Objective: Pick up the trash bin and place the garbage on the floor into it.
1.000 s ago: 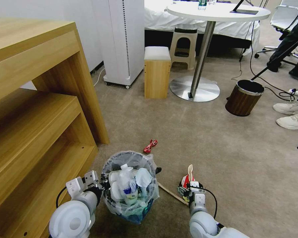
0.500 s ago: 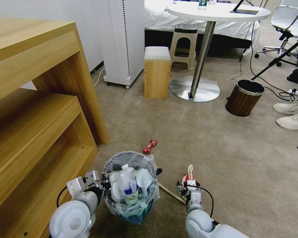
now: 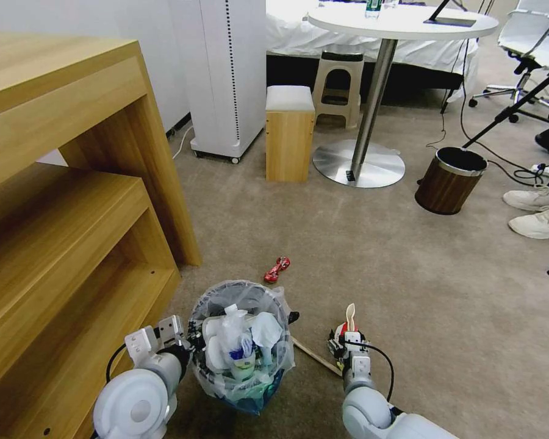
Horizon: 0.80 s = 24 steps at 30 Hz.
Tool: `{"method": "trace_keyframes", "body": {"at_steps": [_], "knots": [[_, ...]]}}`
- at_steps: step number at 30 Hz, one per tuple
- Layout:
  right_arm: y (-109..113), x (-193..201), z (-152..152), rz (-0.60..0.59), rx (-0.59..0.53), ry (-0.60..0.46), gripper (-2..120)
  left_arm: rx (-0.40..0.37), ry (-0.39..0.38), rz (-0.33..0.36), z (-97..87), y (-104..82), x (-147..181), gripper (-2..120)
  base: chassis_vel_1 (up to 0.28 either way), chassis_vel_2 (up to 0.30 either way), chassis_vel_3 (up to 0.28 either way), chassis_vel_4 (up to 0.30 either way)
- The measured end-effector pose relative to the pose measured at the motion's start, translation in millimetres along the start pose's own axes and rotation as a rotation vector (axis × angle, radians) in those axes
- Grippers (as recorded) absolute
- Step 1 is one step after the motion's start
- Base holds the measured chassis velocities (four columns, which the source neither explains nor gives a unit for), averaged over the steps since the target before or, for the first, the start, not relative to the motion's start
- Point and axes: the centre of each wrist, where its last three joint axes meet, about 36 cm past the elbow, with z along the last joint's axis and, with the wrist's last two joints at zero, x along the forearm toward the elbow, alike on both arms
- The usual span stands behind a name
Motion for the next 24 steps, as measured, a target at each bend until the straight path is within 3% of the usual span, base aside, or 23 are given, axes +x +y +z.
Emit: {"method": "trace_keyframes", "body": {"at_steps": [4,7,10,11,14,18,24], "knots": [[0,-2,0,0.003,-0.001,-0.004,68,0.000,0.000,0.000,0.3,0.0,0,0,0.000,0.000,0.000,0.000],[-2,-4,2,0.011,0.001,-0.004,51,0.002,0.001,0.003,1.5,-0.8,2,0,0.000,0.000,0.000,0.000],[-3,-5,3,0.011,0.000,-0.006,45,0.003,0.002,0.006,2.0,-1.7,3,0,0.000,0.000,0.000,0.000],[-4,-7,5,0.012,0.002,-0.003,36,0.003,0.002,0.009,2.7,-2.7,4,0,0.000,0.000,0.000,0.000],[-4,-8,6,0.013,0.001,-0.003,31,0.005,0.003,0.012,3.5,-3.7,5,0,0.000,0.000,0.000,0.000],[-6,-11,11,0.015,0.008,-0.008,11,0.004,0.006,0.014,4.8,-4.2,5,0,0.000,0.000,0.000,0.000],[-9,-12,13,0.019,0.013,-0.015,0,0.004,0.005,0.017,4.7,-4.6,6,0,0.000,0.000,0.000,0.000]]}}
